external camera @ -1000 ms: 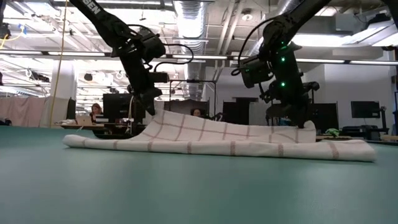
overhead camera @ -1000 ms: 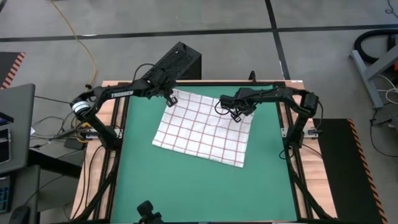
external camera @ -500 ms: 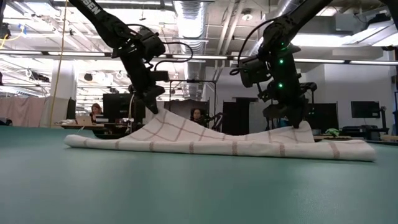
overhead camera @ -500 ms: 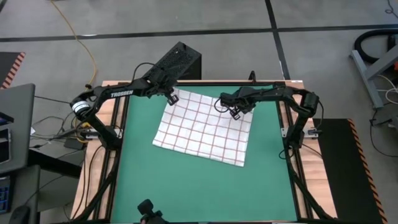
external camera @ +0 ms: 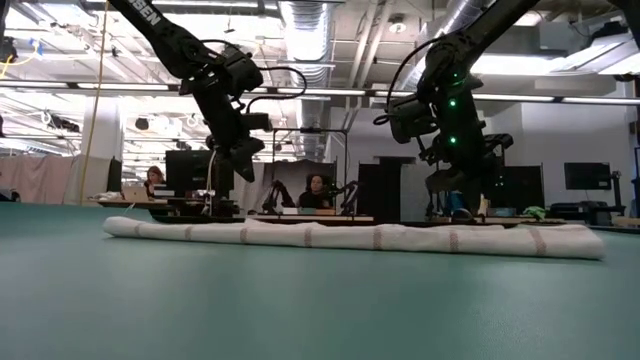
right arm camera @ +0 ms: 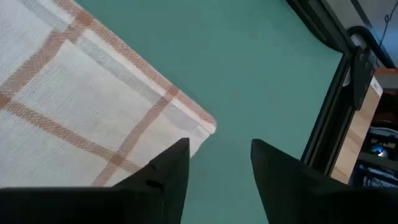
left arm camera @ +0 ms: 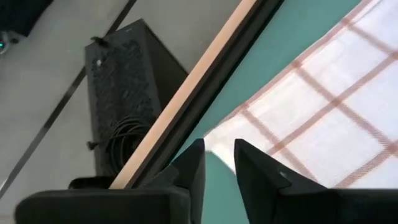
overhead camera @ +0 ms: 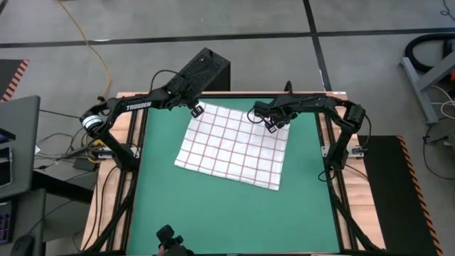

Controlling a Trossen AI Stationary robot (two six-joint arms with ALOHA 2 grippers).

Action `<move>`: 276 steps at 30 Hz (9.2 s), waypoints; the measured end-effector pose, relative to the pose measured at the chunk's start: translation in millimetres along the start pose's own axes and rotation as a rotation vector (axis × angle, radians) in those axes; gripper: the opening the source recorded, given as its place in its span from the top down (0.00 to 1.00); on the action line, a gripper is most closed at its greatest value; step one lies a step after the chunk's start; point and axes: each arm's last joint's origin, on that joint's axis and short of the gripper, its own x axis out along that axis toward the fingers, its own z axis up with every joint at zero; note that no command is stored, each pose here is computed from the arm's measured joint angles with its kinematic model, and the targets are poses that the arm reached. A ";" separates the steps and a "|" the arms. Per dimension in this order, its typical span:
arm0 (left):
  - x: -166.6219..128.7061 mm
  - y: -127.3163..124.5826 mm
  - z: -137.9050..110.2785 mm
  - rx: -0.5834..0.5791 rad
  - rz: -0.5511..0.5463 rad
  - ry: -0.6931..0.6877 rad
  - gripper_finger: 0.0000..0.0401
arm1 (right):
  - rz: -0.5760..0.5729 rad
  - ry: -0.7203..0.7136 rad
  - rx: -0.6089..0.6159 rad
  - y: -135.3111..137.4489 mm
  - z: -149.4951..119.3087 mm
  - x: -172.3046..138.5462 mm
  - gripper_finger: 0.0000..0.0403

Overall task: Roll towel
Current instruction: Roll the white towel

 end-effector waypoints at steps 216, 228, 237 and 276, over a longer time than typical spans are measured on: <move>-39.6 -281.4 -99.6 -0.105 -0.818 -0.301 1.00 | 0.573 -0.389 -0.613 96.9 -301.0 -63.3 0.46; -41.8 -281.1 -98.5 -0.101 -0.855 -0.297 1.00 | 0.573 -0.282 -0.469 97.7 -297.1 -59.7 0.84; -95.3 -240.5 -72.2 -0.060 -0.747 -0.296 1.00 | 0.579 -0.266 -0.446 97.9 -297.5 -59.5 0.96; -130.7 -214.3 -229.9 -0.540 -0.439 -0.140 1.00 | 0.580 -0.258 -0.442 99.1 -294.7 -58.9 0.97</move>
